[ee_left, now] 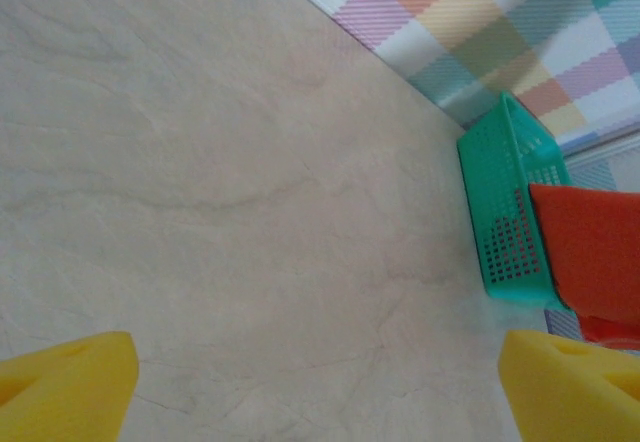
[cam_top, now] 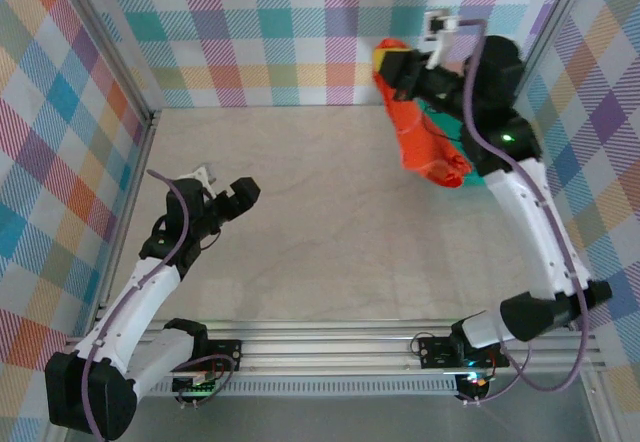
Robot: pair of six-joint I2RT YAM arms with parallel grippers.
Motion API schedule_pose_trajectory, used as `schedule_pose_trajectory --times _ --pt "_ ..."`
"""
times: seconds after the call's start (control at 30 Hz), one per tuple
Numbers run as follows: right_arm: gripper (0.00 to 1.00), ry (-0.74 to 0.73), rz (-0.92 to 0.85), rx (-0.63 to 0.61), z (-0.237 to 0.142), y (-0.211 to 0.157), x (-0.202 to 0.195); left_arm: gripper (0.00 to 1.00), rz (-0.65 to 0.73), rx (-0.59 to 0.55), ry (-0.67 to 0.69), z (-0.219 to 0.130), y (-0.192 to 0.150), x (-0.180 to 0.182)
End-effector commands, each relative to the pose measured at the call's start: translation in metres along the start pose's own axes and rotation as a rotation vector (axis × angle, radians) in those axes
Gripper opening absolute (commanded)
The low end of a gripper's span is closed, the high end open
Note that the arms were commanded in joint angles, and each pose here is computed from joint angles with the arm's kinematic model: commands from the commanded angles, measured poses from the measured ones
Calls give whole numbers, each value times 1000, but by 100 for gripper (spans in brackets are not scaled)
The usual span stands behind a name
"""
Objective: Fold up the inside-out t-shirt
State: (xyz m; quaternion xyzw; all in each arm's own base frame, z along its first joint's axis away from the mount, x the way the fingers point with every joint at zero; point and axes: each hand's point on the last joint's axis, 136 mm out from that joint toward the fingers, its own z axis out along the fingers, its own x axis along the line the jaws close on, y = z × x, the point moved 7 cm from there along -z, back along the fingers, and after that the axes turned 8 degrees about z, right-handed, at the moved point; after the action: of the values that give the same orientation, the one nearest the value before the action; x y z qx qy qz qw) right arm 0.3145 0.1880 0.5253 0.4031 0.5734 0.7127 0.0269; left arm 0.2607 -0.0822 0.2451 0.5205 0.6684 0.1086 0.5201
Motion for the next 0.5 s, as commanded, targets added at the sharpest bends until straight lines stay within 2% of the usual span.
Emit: schedule_pose_trajectory --times 0.0,0.13,0.3,0.33,0.4,0.43,0.47 --pt "0 23 144 260 72 -80 -36 93 64 -21 -90 1 6 -23" --pt "0 -78 277 462 129 -160 -78 94 134 29 -84 4 -9 -28" --pt "2 -206 428 609 159 -221 -128 95 162 96 -27 5 -30 -15" --pt "16 -222 429 637 161 -226 -131 95 165 101 -28 7 -33 -13" --pt "38 -300 406 680 156 -230 -139 95 171 116 -39 12 -41 -11" --pt "53 -336 388 680 151 -228 -141 95 174 126 -46 16 -44 -12" --pt "62 -383 367 669 141 -223 -144 95 176 135 -51 21 -47 -13"
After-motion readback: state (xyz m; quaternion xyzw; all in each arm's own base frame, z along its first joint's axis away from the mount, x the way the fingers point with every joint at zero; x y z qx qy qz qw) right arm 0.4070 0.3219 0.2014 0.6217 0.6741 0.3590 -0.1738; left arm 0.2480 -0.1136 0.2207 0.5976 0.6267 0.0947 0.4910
